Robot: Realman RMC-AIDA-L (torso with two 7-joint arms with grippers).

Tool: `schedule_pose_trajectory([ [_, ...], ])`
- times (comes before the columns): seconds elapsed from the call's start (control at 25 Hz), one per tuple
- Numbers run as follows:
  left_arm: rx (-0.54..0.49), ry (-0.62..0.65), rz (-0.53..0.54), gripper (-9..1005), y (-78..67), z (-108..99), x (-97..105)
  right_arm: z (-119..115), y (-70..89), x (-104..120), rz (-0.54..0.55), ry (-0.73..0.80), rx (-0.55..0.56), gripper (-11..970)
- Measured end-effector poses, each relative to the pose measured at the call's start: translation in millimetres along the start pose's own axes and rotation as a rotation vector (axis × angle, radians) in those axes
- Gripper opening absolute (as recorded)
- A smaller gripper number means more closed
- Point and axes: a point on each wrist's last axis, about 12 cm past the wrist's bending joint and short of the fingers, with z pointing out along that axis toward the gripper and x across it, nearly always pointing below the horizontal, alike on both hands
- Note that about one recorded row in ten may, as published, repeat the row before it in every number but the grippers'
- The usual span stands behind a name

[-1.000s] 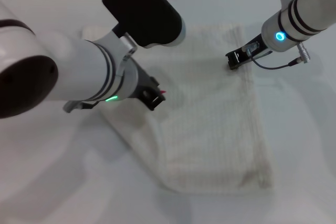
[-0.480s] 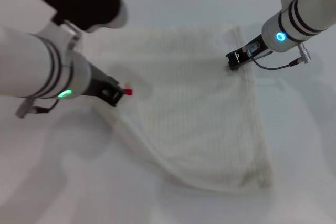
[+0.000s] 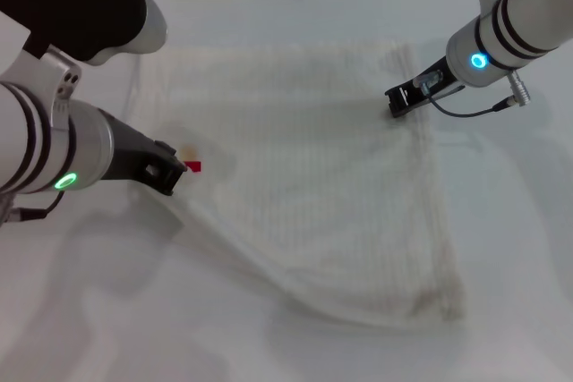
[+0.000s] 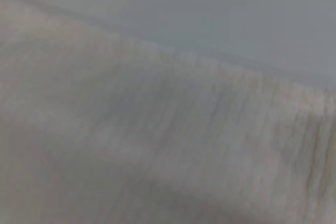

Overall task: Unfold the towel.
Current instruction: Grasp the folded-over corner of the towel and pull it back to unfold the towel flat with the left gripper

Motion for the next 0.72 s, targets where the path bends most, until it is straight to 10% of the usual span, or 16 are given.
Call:
schedule_pose_trajectory([
  [0.72, -0.017, 0.099, -0.094, 36, 10.5, -2, 16, 0, 1.0, 0, -0.001, 0.003, -0.003, 67],
])
